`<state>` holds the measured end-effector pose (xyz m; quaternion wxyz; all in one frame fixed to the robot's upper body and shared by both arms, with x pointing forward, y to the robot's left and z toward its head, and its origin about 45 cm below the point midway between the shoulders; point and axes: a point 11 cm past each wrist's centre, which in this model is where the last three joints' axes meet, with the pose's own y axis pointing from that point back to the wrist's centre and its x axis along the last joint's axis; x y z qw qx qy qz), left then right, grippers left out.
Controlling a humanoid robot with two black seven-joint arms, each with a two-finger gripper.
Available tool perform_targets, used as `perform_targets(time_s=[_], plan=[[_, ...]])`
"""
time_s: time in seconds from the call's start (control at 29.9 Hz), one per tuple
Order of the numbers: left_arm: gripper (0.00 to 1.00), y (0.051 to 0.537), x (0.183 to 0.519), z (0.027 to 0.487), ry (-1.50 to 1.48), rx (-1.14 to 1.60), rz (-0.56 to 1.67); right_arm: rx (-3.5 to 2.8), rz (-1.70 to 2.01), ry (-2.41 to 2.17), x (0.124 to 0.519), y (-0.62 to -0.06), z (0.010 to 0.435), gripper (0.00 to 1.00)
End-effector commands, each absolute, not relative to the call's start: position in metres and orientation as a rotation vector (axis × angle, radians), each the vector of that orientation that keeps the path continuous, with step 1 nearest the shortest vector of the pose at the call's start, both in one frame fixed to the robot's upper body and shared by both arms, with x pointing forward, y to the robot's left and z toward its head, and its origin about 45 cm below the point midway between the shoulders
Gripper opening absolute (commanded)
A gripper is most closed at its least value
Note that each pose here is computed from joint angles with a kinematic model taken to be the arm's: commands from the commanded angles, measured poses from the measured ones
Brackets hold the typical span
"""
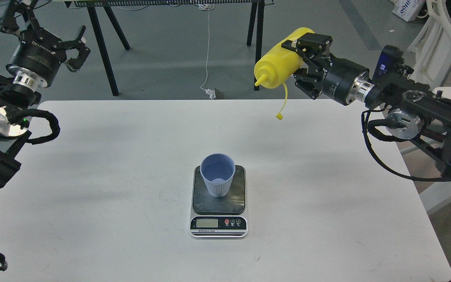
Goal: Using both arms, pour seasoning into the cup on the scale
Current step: 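Lift the yellow bottle with the right gripper and invert it, then hold the inverted bottle over the blue cup and squeeze out seasoning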
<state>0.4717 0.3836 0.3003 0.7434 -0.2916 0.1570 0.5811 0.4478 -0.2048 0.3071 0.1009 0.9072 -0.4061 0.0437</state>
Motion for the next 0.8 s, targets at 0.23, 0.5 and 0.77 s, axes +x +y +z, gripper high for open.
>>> perform_targets(time_s=[0.23,0.5,0.77], plan=[[1.0,0.381,0.475,0.309,0.335,-0.655,1.257,2.319,0.734,-0.787,0.447,-0.153,0.297,0.38],[1.0,0.383,0.472,0.305,0.338,-0.648,1.258,2.303,0.838,-0.688,0.433,-0.108,0.278,0.38],[1.0,0.376,0.473,0.317,0.322,-0.659,1.227,2.186,1.095,-0.66,0.429,-0.093,0.272,0.38]])
